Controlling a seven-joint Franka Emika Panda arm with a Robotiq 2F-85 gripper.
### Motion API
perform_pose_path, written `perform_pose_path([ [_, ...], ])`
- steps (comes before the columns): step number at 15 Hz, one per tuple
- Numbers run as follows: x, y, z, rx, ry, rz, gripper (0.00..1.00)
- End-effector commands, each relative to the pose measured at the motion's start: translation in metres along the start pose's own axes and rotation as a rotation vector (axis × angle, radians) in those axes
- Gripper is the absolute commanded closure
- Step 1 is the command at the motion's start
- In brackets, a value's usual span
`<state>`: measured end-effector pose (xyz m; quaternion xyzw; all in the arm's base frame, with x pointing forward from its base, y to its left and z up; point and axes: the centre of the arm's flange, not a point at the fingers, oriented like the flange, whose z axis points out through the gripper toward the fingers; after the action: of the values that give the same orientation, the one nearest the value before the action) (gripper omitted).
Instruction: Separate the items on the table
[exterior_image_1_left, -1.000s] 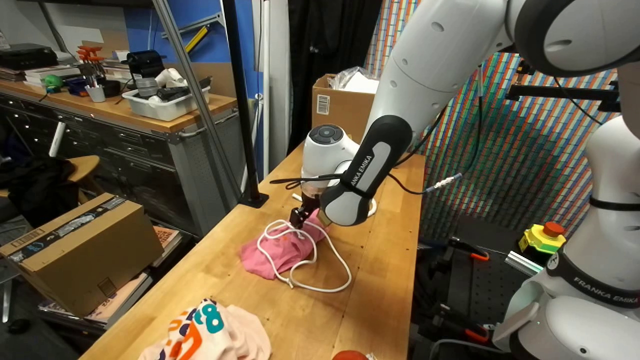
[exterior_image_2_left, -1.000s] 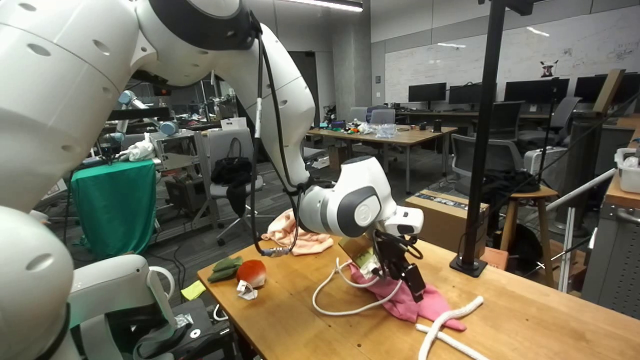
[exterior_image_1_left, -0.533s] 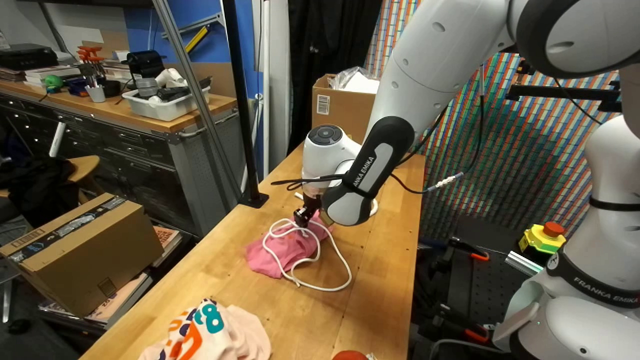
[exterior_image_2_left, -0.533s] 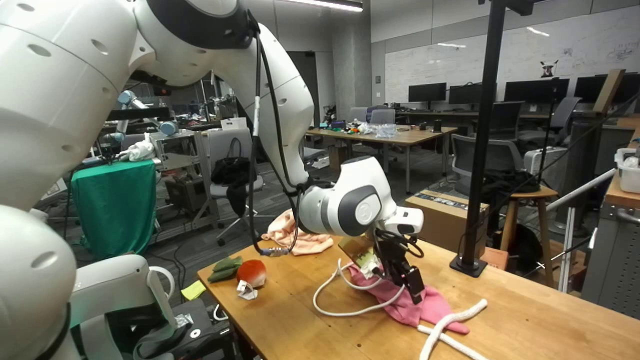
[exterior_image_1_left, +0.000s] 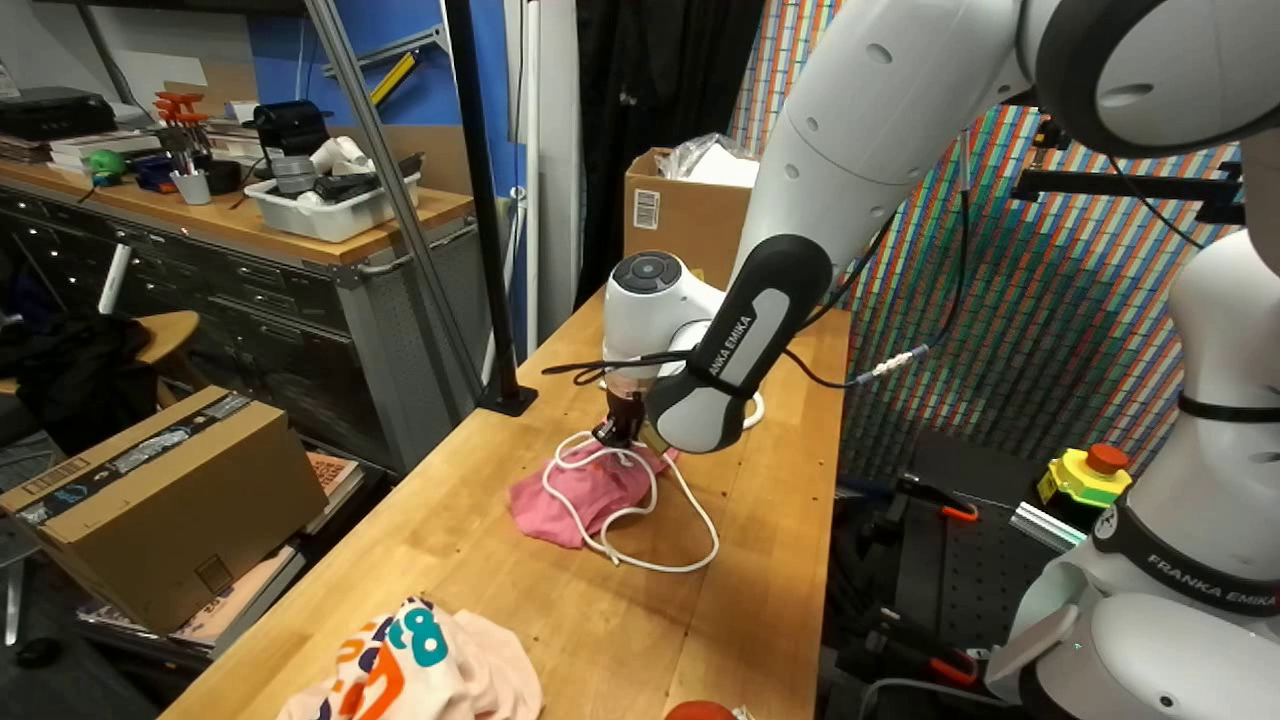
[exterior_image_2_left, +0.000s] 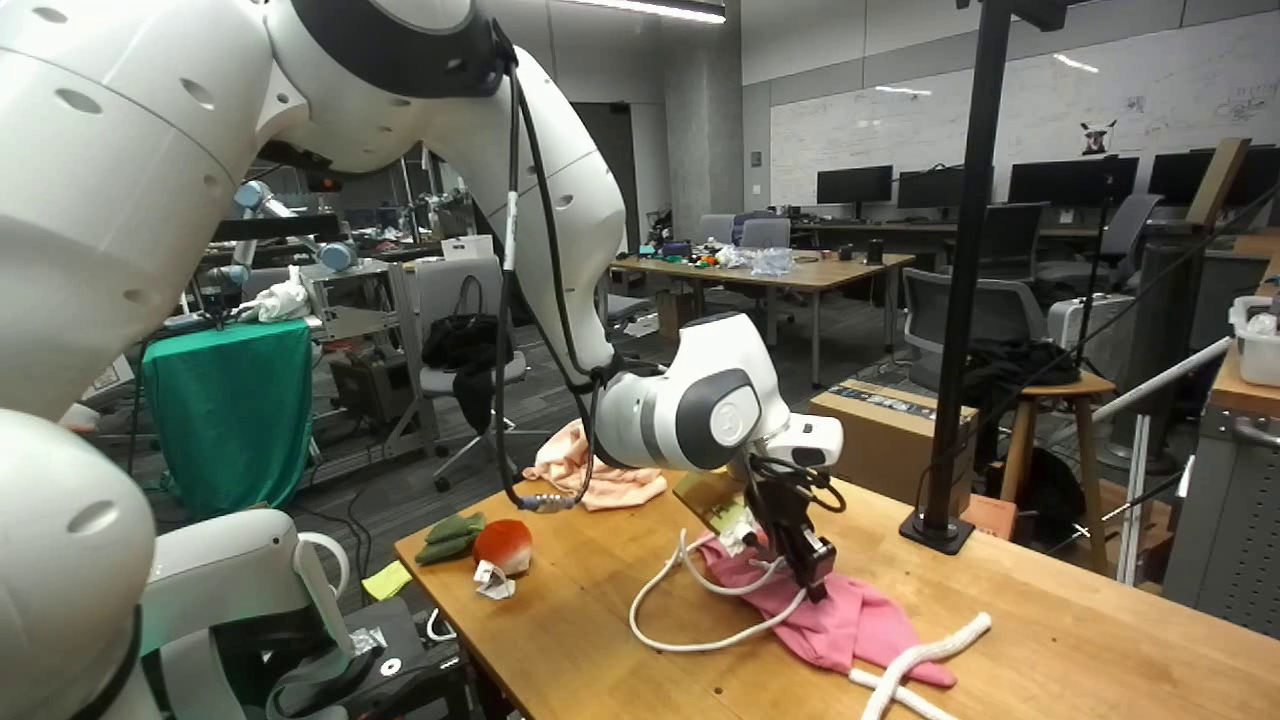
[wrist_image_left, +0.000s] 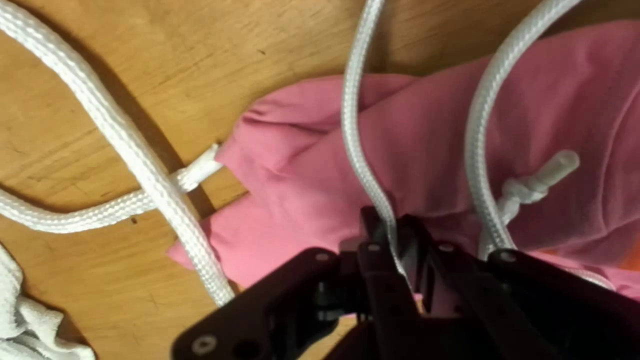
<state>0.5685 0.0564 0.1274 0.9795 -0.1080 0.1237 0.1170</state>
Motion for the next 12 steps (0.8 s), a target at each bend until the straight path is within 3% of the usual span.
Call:
perform_pose_path([
  [1,-0.001,-0.004,-0.019,-0.026,0.012,-0.011,0.97],
  [8,0.003,-0.014,-0.06,-0.031,0.054,-0.053,0.92],
  [12,-0.007,0.001,-0.078,-0.078,-0.039,-0.102,0.93],
])
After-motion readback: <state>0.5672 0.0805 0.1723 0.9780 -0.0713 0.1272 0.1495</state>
